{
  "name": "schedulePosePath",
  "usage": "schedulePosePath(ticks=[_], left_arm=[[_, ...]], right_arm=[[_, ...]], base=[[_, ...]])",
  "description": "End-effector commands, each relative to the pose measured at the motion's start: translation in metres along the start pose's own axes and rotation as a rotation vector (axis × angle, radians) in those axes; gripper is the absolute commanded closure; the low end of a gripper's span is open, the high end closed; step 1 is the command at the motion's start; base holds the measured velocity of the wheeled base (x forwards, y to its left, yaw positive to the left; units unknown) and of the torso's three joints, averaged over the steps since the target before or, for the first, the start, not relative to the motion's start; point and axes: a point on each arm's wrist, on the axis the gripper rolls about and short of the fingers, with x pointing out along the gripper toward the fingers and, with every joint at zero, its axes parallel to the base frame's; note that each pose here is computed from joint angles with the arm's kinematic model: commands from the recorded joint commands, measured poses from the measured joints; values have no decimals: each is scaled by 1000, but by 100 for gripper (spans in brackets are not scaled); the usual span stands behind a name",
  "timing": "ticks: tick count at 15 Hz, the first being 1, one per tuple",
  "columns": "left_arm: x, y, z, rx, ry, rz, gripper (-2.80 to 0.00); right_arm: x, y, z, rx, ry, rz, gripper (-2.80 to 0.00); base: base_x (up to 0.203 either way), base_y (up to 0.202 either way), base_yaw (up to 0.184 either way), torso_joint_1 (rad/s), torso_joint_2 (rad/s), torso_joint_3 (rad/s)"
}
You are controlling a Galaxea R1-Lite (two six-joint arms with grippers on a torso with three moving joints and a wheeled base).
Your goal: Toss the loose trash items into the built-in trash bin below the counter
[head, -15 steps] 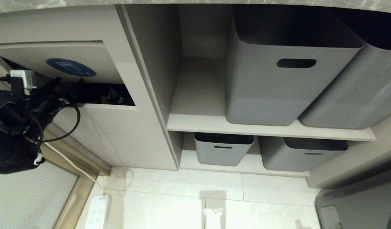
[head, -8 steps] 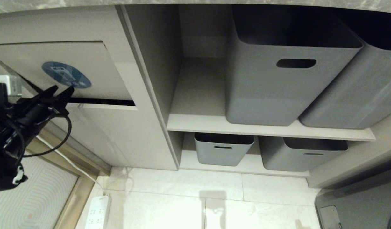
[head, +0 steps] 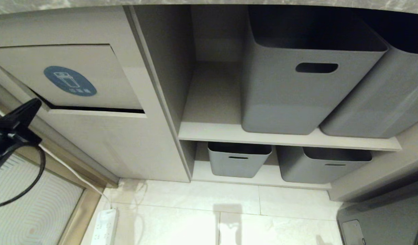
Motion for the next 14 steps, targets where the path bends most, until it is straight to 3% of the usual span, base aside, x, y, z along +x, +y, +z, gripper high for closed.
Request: schedulePosePath(ticks=[1,4,8,10,12,14], left_arm=[[-36,-16,27,26,-62,9,0],[-88,-46,13,-30,164,106,0],[-173,-65,-10,-57,384,120,0],[-209,-69,-19,-55,376,123,0],[-239,-72,-26,-43,289,107,0],[-251,-74,-35,-34,283,95,0]], right_arm=[[0,0,0,0,2,0,0],[0,0,0,0,2,-1,0],[0,0,0,0,2,0,0],[0,0,0,0,2,0,0],[0,0,0,3,2,-1,0],[0,0,0,0,2,0,0]], base=[[0,0,0,0,0,0],[0,0,0,0,0,0],[0,0,0,0,0,0],[0,0,0,0,0,0],[0,0,0,0,0,0],[0,0,0,0,0,0]])
